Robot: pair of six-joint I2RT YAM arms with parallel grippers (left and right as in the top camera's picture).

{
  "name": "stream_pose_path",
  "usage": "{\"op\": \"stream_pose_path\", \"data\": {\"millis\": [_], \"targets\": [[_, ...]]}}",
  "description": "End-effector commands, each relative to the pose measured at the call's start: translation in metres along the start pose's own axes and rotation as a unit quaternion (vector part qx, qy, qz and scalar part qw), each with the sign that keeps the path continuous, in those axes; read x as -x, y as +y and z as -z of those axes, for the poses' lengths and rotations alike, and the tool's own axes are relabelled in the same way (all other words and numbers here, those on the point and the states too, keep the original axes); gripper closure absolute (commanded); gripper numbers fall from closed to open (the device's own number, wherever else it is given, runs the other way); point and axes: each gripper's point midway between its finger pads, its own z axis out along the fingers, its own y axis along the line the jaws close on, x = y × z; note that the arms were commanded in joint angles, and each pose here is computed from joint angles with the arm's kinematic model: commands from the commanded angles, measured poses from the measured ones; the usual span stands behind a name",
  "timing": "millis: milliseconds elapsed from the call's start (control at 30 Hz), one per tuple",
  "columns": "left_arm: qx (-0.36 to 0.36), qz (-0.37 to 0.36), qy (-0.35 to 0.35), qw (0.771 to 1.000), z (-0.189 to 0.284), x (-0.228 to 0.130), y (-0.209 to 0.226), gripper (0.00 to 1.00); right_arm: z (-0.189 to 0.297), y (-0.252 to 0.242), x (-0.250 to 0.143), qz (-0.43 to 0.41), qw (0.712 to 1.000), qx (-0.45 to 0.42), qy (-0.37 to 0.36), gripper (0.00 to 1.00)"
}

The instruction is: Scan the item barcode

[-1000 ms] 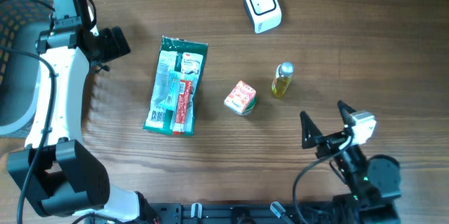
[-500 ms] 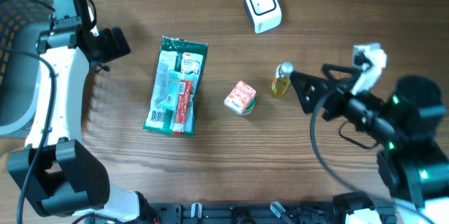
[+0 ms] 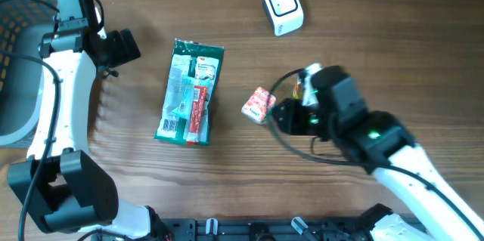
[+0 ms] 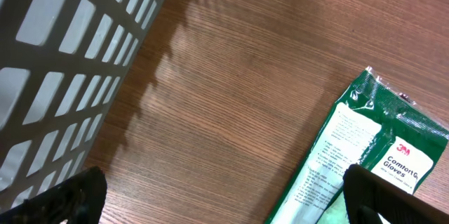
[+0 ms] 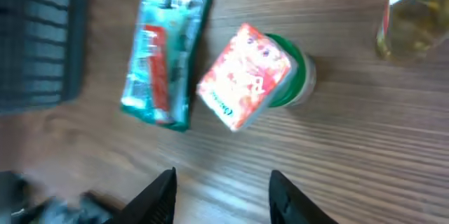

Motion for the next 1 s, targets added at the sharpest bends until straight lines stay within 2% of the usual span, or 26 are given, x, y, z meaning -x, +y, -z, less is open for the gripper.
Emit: {"op": "stream_pose_path", "data": {"millis": [0, 100, 233, 467, 633, 767, 900, 967], "targets": [[-0.004, 0.003, -0.005, 1.0, 0.002, 0.003, -0.001, 0.0, -0.025, -0.002, 0.004, 0.004, 0.997, -0.068, -0.032, 0.47], [-0.004, 0.003, -0.005, 1.0, 0.002, 0.003, -0.001, 0.0, -0.057, 0.005, -0.005, 0.03, 0.996, -0.085, -0.021, 0.43], [-0.004, 0.003, -0.005, 1.0, 0.002, 0.003, -0.001, 0.0, -0.083, -0.011, -0.009, 0.017, 0.99, -0.135, -0.019, 0.5], [-0.004, 0.003, -0.005, 1.0, 0.002, 0.003, -0.001, 0.0, -0.085, -0.017, 0.002, 0.019, 0.987, -0.154, -0.046, 0.54], [-0.004, 0.003, -0.005, 1.0, 0.002, 0.003, -0.001, 0.0, -0.086, -0.013, 0.007, -0.012, 0.988, -0.144, -0.061, 0.62], [-0.004, 0.003, -0.005, 1.0, 0.002, 0.003, -0.001, 0.0, -0.089, -0.017, 0.003, -0.048, 0.986, -0.15, -0.059, 0.62], [-0.004, 0.003, -0.005, 1.0, 0.002, 0.003, -0.001, 0.0, -0.096, -0.022, -0.001, -0.051, 0.985, -0.16, -0.05, 0.63], [-0.004, 0.003, -0.005, 1.0, 0.002, 0.003, -0.001, 0.0, -0.097, -0.022, -0.001, -0.057, 0.984, -0.161, -0.05, 0.7]]}}
